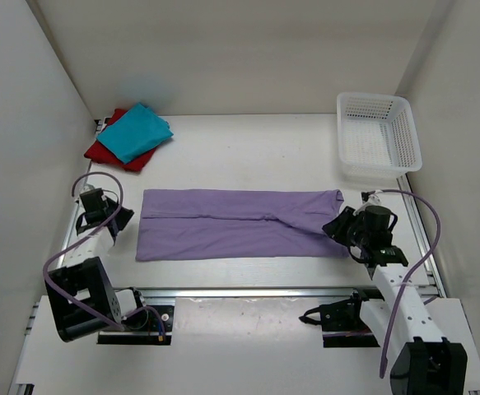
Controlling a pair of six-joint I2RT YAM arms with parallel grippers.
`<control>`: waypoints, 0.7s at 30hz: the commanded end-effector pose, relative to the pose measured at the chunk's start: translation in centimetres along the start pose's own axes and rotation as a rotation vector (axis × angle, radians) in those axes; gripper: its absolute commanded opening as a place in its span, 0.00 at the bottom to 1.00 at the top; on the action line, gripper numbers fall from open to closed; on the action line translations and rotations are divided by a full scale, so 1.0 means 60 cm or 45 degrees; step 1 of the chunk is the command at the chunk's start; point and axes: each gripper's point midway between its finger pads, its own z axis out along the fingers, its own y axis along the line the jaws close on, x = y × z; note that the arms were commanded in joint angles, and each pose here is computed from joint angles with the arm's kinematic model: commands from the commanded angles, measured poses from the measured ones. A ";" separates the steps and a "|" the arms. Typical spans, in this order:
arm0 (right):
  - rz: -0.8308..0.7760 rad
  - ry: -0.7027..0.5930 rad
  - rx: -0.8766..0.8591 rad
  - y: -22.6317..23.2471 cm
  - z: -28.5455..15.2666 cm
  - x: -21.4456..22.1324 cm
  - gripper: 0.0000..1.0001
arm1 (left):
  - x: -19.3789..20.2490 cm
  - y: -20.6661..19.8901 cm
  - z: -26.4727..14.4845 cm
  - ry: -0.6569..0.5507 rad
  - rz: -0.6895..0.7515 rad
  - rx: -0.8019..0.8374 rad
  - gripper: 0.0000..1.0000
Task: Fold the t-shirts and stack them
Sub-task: Fold the other side of the tshirt into a rectangle
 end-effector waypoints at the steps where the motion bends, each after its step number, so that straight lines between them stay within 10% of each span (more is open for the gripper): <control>1: -0.053 -0.136 0.002 0.015 -0.014 -0.041 0.20 | -0.023 -0.026 -0.017 -0.064 -0.080 0.088 0.27; 7: -0.158 -0.187 -0.057 0.072 -0.027 -0.093 0.16 | -0.036 -0.122 -0.058 -0.212 0.051 0.320 0.21; 14: -0.293 -0.096 -0.104 0.130 0.036 -0.082 0.00 | 0.124 -0.267 -0.105 -0.012 0.354 0.652 0.19; 21: -0.377 0.134 -0.136 0.135 0.159 -0.055 0.24 | 0.317 -0.283 -0.139 0.345 0.598 0.828 0.16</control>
